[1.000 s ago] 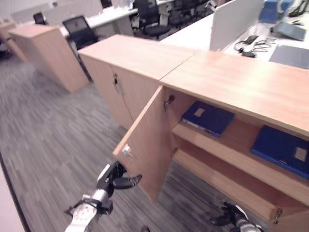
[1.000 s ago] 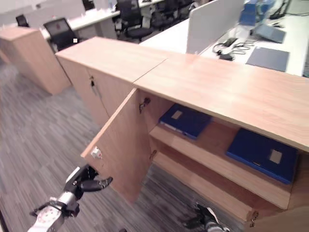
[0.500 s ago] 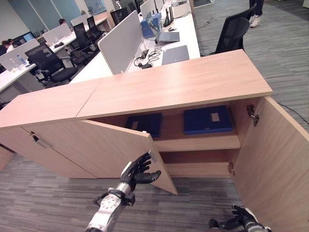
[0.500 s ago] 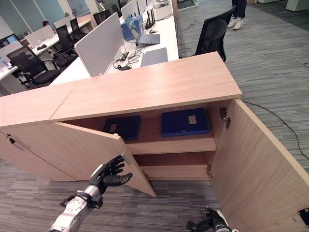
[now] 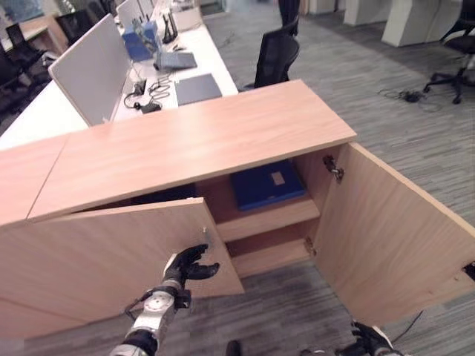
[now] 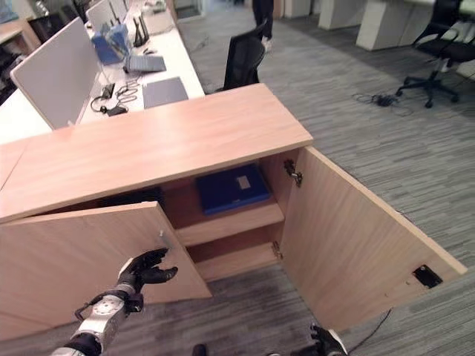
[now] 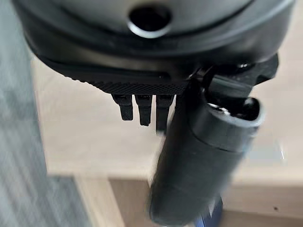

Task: Put the empty folder in the office cabinet

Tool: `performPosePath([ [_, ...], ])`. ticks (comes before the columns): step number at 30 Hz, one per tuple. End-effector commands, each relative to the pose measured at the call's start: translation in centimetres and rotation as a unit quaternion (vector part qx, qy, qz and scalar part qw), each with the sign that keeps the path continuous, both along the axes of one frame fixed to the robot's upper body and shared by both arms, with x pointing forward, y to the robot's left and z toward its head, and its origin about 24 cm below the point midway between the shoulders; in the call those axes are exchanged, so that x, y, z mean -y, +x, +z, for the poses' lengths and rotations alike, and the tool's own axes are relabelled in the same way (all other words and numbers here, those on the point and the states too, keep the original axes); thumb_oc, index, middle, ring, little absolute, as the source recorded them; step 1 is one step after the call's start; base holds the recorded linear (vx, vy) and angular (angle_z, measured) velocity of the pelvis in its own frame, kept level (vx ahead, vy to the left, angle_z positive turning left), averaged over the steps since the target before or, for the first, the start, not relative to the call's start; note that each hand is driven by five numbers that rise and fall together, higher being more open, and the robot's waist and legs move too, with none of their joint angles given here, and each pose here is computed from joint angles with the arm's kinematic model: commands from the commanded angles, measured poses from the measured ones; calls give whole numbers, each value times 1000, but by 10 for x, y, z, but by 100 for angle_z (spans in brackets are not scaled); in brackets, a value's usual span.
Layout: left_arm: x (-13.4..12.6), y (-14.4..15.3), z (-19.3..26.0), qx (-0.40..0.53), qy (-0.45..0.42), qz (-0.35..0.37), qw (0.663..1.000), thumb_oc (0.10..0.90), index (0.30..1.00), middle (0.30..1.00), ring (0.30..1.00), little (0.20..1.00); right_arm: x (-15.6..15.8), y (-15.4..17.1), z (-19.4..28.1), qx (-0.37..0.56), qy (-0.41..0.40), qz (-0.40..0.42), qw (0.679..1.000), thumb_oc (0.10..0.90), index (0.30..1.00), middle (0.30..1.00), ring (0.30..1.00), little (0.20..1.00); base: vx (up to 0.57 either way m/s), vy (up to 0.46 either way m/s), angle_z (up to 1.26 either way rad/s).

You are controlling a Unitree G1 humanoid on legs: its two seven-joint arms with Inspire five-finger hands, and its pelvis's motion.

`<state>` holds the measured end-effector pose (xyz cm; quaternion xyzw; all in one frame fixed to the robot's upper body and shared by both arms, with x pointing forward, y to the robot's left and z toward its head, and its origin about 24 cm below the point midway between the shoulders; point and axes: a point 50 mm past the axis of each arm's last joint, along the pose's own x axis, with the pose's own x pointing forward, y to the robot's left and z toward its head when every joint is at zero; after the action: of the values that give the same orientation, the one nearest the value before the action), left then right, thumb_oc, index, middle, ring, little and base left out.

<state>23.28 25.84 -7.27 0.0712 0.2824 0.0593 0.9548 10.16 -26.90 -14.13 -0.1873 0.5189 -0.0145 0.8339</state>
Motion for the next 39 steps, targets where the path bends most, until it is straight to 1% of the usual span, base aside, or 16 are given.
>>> performPosePath([
  [1, -48, 65, 91, 172, 68, 51, 981, 800, 900, 900, 900, 900, -10, 22, 8, 61, 29, 8, 998, 800, 900, 900, 900, 900, 53, 102, -42],
  [2, -48, 66, 91, 173, 69, 51, 981, 800, 900, 900, 900, 900, -11, 22, 8, 61, 29, 8, 998, 800, 900, 900, 900, 900, 79, 188, -39],
  [3, -64, 69, 105, 178, 96, 60, 978, 800, 900, 900, 900, 900, -8, 19, 6, 55, 29, 0, 998, 800, 900, 900, 900, 900, 73, 179, -37],
  [9, -102, 72, 139, 178, 169, 88, 965, 800, 900, 900, 900, 900, -8, 13, 5, 49, 39, -13, 998, 800, 900, 900, 900, 900, 54, 189, -28],
  [12, -107, 75, 148, 186, 178, 100, 961, 800, 900, 900, 900, 900, -9, 7, 2, 38, 42, -15, 998, 800, 900, 900, 900, 900, 8, 180, -27],
  [14, -89, 82, 146, 218, 141, 92, 961, 800, 900, 900, 900, 900, -17, 10, -1, 39, 48, -25, 998, 800, 900, 900, 900, 900, -49, 112, -13],
  [15, -89, 82, 146, 218, 141, 92, 961, 800, 900, 900, 900, 900, -17, 10, -1, 39, 48, -25, 998, 800, 900, 900, 900, 900, -90, 50, -13],
  [16, -70, 84, 138, 226, 123, 64, 964, 800, 900, 900, 900, 900, -21, 16, 0, 50, 50, -25, 997, 800, 900, 900, 900, 900, -52, 10, 1],
  [18, -60, 84, 131, 228, 110, 54, 966, 800, 900, 900, 900, 900, -23, 17, 0, 51, 50, -29, 997, 800, 900, 900, 900, 900, -33, 10, 2],
  [20, -36, 80, 113, 223, 79, 24, 971, 800, 900, 900, 900, 900, -25, 18, -1, 52, 48, -33, 997, 800, 900, 900, 900, 900, -34, -6, -9],
  [21, -9, 76, 96, 216, 41, -3, 975, 800, 900, 900, 900, 900, -27, 18, -2, 53, 48, -37, 997, 800, 900, 900, 900, 900, 0, 0, 0],
  [22, 5, 76, 91, 214, 27, -16, 976, 800, 900, 900, 900, 900, -28, 19, -2, 55, 48, -41, 996, 800, 900, 900, 900, 900, -2, -26, 4],
  [23, 5, 76, 90, 214, 26, -16, 976, 800, 900, 900, 900, 900, -27, 19, -2, 55, 48, -42, 996, 800, 900, 900, 900, 900, 0, 0, 0],
  [24, 18, 74, 84, 209, 17, -31, 977, 800, 900, 900, 900, 900, -27, 18, -2, 54, 47, -47, 996, 800, 900, 900, 900, 900, 21, -28, 11],
  [29, 62, 48, 49, 162, -25, -97, 982, 800, 900, 900, 900, 900, -27, 25, 0, 60, 38, -49, 996, 800, 900, 900, 900, 900, 1, -100, -4],
  [39, 65, 0, -4, 49, -47, -81, 994, 800, 900, 900, 900, 900, -24, 20, -2, 48, 34, -40, 997, 800, 900, 900, 900, 900, 42, -154, -35],
])
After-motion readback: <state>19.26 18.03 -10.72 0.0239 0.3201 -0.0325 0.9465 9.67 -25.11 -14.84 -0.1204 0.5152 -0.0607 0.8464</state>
